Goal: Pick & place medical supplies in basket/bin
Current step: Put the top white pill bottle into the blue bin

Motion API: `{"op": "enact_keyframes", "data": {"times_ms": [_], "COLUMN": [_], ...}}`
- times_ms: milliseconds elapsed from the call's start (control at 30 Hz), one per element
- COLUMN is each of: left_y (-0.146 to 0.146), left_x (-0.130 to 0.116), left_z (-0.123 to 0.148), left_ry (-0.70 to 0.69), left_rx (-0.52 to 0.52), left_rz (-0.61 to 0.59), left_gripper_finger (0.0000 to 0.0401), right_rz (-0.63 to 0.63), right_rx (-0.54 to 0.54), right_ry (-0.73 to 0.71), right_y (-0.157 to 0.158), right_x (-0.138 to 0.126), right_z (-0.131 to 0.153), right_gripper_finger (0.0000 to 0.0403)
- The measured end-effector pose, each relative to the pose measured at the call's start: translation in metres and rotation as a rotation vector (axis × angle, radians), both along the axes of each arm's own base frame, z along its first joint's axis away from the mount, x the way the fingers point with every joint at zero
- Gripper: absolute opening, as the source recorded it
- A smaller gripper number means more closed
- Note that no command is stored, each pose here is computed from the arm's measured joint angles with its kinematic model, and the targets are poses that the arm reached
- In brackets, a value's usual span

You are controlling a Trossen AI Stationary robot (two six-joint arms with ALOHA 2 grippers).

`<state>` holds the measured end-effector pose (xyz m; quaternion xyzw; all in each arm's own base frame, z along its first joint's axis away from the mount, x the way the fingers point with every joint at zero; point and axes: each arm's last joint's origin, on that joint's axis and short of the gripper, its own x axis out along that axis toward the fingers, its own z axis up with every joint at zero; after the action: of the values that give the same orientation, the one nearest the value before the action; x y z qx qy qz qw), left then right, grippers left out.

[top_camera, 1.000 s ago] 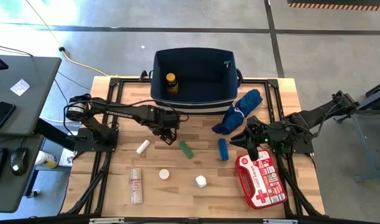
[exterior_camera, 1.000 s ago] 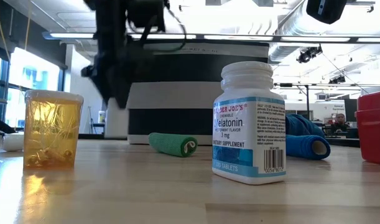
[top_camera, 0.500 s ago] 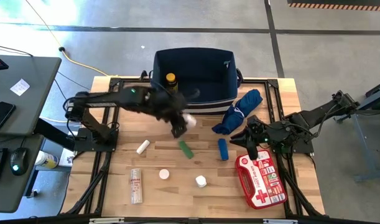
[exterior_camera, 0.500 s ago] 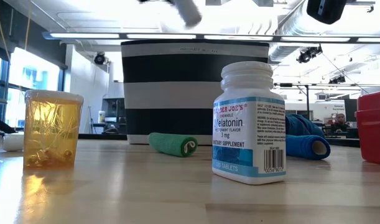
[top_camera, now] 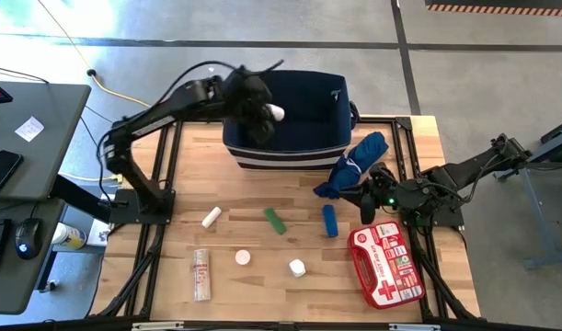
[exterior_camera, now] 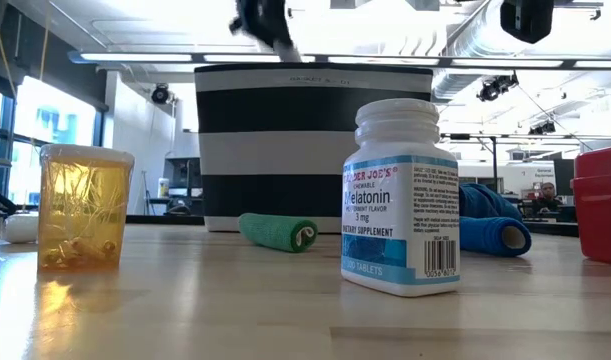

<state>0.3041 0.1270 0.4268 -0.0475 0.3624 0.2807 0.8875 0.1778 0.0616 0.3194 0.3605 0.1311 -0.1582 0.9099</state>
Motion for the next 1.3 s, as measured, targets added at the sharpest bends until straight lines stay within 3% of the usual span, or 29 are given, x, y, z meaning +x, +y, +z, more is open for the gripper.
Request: {"op": "enact_keyframes", "data": {"times_ms": [300,467,767,1100,1300], "left_y": [0.092,0.121,0.124,0.129,0.132], "left_x": [0.026,0.037,0.058,0.065,0.066], "left_z": [-0.077,-0.122,-0.166,-0.186,-0.195], "left_ry": [0.183,0.276,0.423,0.554,0.616], "left_rx": [-0.107,-0.175,-0.164,-0.066,-0.039], "left_rz": [0.003,-0.021,-0.106,-0.164,-0.129], "left_gripper_finger": [0.0199,0.0197,0.0202,0.0204,0.0204], "right_rz": [-0.146,-0.155,-0.181,-0.177,-0.159], "right_rx": [0.058,0.114,0.113,0.113,0.120], "right_ry": [-0.048,-0.053,-0.056,-0.044,-0.039], "right_y": [-0.004,-0.006,-0.012,-0.015,-0.014], "right_x": [0.000,0.001,0.003,0.004,0.004], "right_z": [0.001,0.000,0.001,0.000,0.000], "right_gripper_finger": [0.0081,0.0081,0.0081,0.0081,0.0081]}}
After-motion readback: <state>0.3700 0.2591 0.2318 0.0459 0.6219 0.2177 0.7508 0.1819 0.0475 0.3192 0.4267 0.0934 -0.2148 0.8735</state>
